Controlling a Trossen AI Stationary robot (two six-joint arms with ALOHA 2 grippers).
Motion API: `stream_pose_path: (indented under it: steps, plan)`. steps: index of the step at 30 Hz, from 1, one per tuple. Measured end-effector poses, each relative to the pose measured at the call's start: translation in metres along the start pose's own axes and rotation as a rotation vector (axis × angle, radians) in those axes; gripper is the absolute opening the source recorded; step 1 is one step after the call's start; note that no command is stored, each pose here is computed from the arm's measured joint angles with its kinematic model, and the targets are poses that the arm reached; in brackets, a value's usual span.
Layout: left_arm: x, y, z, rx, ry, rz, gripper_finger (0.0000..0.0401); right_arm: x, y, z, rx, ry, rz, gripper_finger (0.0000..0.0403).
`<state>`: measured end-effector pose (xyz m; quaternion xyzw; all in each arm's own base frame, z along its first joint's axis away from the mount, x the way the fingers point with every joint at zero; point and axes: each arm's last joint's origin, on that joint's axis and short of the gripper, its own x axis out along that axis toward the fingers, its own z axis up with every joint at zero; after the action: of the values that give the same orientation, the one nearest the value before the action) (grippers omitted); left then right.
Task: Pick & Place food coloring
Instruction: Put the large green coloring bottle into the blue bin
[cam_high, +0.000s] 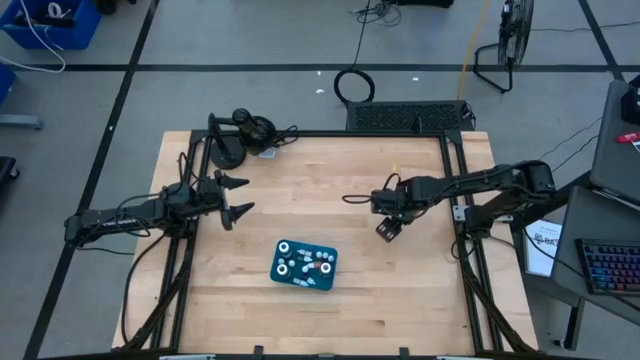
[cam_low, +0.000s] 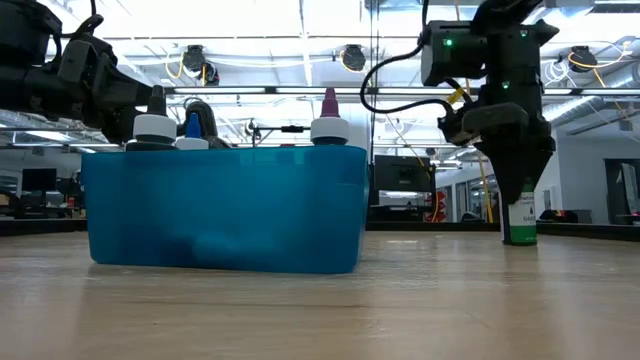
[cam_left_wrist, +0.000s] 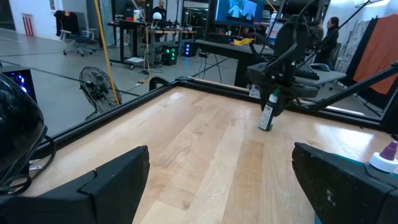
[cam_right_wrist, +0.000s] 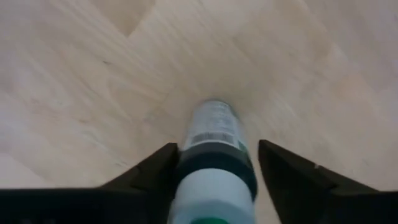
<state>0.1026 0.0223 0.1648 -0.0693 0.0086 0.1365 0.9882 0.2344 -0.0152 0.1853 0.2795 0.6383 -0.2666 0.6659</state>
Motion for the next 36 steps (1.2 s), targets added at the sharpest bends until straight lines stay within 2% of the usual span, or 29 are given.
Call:
stream_pose_path:
  steps: [4, 8, 14, 17, 20, 24, 31, 36]
  plan:
    - [0.000, 0.000, 0.000, 0.000, 0.000, 0.000, 0.0390, -0.002, 0.007, 0.001, -0.060, -0.048, 0.044, 0.0123]
    - [0.000, 0.000, 0.000, 0.000, 0.000, 0.001, 0.0390, -0.016, 0.024, 0.004, -0.110, -0.139, 0.129, 0.0125]
    - [0.000, 0.000, 0.000, 0.000, 0.000, 0.000, 0.0390, -0.086, 0.080, 0.004, -0.269, -0.372, 0.355, 0.0125]
    - [0.000, 0.000, 0.000, 0.000, 0.000, 0.000, 0.0390, -0.130, 0.111, -0.007, -0.381, -0.548, 0.504, 0.0125]
    - [0.000, 0.000, 0.000, 0.000, 0.000, 0.000, 0.0390, -0.161, 0.140, -0.019, -0.487, -0.684, 0.571, 0.0125]
    - [0.000, 0.000, 0.000, 0.000, 0.000, 0.000, 0.0390, -0.167, 0.180, -0.022, -0.582, -0.687, 0.517, 0.0125]
    - [0.000, 0.000, 0.000, 0.000, 0.000, 0.000, 0.0390, -0.144, 0.249, 0.001, -0.662, -0.445, 0.383, 0.0125]
    - [0.000, 0.000, 0.000, 0.000, 0.000, 0.000, 0.0390, -0.109, 0.269, 0.008, -0.715, -0.303, 0.261, 0.0125]
